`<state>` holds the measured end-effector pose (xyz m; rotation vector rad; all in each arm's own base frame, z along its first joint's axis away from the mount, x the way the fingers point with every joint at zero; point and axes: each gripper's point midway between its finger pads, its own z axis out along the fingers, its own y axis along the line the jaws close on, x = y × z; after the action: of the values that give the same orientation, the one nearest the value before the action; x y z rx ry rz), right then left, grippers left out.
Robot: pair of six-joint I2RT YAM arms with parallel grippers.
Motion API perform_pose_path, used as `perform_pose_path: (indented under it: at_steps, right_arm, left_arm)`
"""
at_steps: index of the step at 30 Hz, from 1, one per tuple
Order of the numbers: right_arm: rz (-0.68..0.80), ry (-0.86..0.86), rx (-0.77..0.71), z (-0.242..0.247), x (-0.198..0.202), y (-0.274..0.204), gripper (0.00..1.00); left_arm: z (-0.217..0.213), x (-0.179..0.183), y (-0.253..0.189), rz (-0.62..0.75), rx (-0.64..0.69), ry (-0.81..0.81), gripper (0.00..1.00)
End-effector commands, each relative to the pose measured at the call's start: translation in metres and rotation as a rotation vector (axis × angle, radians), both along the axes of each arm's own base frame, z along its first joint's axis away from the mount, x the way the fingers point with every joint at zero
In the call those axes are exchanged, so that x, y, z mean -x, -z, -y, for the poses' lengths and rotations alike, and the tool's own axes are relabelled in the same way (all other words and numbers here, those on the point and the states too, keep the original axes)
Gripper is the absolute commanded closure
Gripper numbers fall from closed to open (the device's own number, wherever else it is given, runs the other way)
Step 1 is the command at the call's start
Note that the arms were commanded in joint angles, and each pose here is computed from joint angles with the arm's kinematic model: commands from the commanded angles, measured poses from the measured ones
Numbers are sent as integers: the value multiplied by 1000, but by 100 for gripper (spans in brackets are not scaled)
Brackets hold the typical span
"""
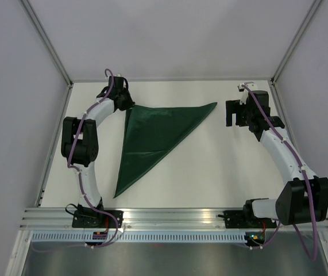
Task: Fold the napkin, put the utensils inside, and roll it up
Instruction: Fold the napkin at the center of the board.
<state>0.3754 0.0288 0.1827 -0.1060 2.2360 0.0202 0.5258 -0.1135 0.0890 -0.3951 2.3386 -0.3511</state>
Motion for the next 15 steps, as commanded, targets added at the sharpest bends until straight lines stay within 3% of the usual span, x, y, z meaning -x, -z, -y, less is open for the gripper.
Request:
perform_pose_path:
  at_steps: [1,15]
  right_arm:
    - [-23,3,14,3,3,4,3]
    - [-32,1,15,2,2,7,3]
  left_arm:
    - [0,-9,-10,26,2,35,98]
    - [-9,-15,-11,28,12,27,98]
